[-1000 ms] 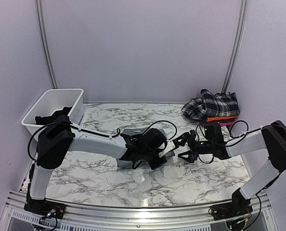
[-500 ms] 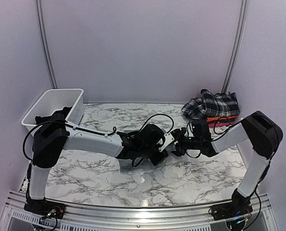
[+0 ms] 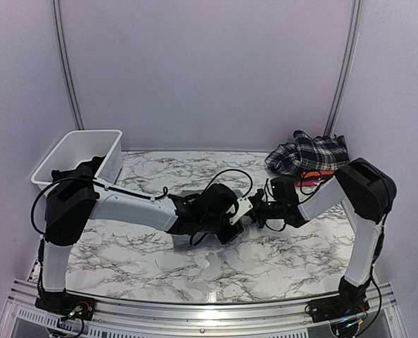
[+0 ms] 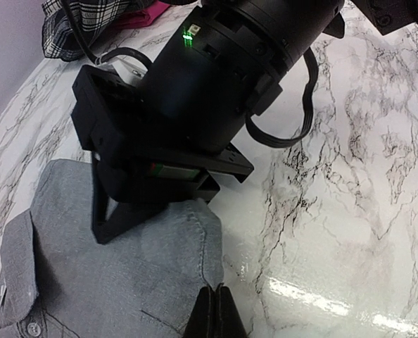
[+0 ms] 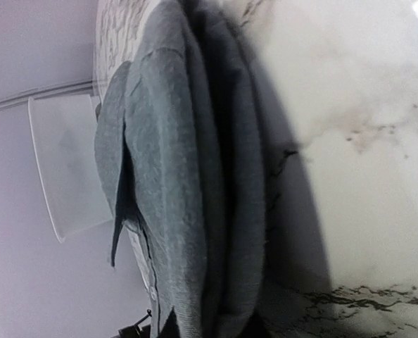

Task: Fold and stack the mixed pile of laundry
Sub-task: Pass from the left arm to the right

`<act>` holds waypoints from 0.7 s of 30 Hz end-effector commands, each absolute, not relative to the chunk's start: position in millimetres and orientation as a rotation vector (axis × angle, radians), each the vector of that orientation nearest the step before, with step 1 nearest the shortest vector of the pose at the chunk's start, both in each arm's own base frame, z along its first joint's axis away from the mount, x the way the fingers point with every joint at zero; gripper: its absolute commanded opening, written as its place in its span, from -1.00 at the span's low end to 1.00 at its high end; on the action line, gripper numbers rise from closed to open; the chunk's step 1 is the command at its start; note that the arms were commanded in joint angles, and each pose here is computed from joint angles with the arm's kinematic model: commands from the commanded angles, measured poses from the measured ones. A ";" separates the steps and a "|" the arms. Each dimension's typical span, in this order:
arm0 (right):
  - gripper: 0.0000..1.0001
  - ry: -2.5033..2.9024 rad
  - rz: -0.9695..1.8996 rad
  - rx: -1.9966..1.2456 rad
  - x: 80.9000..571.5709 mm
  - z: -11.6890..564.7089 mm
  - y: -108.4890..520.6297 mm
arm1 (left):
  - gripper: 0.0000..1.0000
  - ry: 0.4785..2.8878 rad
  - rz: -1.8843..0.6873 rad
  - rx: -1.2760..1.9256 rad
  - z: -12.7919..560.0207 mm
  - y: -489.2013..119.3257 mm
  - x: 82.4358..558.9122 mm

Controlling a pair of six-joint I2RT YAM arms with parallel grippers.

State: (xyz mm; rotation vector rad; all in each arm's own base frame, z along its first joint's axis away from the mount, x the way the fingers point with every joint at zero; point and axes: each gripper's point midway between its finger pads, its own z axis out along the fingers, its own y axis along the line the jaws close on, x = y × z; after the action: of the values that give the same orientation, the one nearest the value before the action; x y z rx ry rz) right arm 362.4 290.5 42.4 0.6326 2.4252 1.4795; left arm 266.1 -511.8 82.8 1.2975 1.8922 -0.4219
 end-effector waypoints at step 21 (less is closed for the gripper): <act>-1.00 2.575 0.718 -0.328 449.4 134.1 283.5 | 0.98 2.144 -0.096 0.697 130.5 -360.0 338.5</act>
State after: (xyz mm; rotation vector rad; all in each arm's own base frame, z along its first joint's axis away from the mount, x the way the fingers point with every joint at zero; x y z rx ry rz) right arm 450.9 313.6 149.6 -0.0863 2.4387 1.0567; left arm 325.3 -403.4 146.5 0.8192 2.0281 -0.2387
